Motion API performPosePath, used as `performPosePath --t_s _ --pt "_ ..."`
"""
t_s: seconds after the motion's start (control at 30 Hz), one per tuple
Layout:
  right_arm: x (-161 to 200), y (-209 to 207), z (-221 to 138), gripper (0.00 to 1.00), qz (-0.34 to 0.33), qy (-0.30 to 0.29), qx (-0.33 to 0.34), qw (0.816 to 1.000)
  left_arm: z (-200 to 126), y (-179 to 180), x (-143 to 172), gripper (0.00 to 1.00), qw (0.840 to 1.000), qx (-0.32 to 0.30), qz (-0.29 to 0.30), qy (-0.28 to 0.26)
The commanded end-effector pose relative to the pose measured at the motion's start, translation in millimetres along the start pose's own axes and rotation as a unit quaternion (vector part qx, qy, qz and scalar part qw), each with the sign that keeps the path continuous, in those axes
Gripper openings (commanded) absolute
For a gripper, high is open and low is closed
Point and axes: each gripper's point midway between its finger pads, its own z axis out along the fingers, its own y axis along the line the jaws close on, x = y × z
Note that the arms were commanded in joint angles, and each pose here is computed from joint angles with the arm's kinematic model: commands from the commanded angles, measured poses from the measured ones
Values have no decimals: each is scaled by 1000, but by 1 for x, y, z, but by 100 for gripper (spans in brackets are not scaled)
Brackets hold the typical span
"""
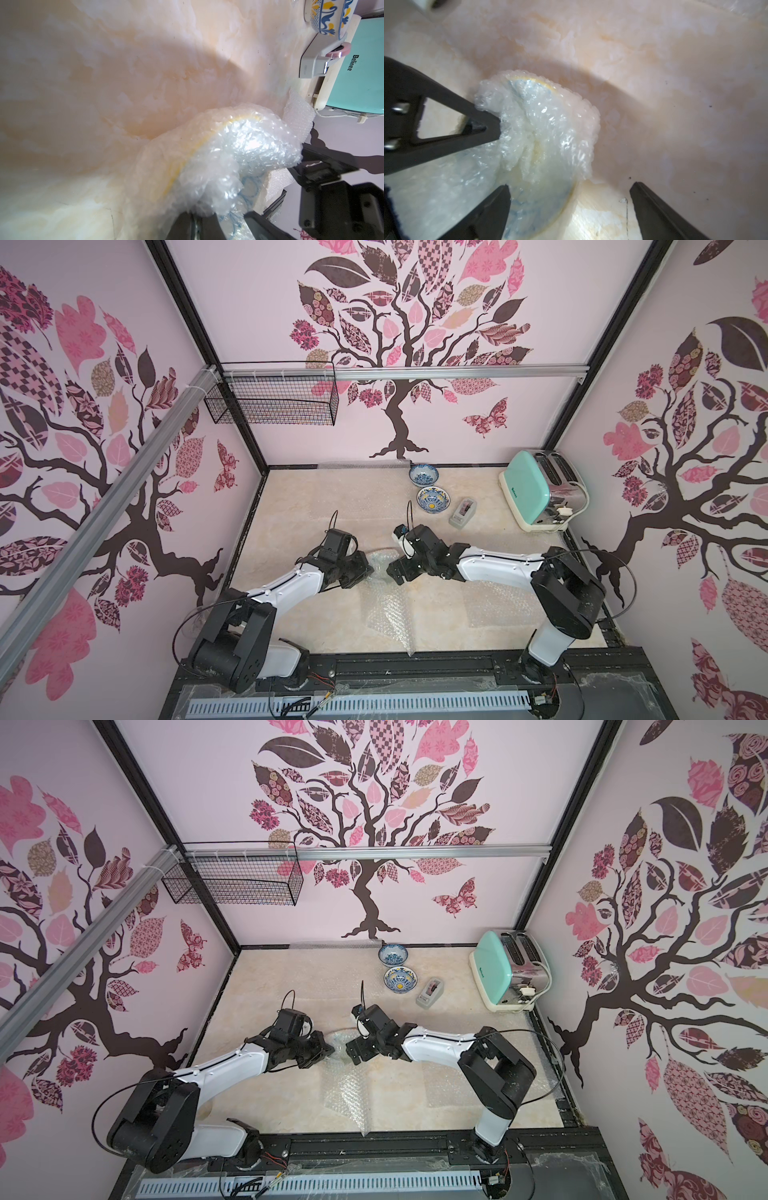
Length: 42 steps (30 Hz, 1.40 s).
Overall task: Wrap bowls in bubble wrap
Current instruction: Wrap the bowl in bubble wrap.
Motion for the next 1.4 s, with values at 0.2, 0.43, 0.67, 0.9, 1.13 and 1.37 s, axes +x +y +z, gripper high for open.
performPosePath --t_s 0.2,0.43,0.67,0.9,1.13,1.37 --pt "-10 39 -45 99 -52 -69 -106 991 2 1 -6 0 1000 -18 3 -2" --pt "2 55 -30 100 -81 -41 -132 987 3 0 -6 0 1000 -20 5 1" --pt "4 48 -7 100 -87 -21 -91 992 1 -4 -8 0 1000 -17 7 0" --pt "2 29 19 100 -73 1 -32 997 2 -3 -7 0 1000 -19 7 3" --pt "6 9 36 97 -57 10 21 998 -1 -5 -6 0 1000 -16 11 4" --pt "21 -3 48 93 -48 35 47 997 -23 -10 -13 19 998 -35 40 -26"
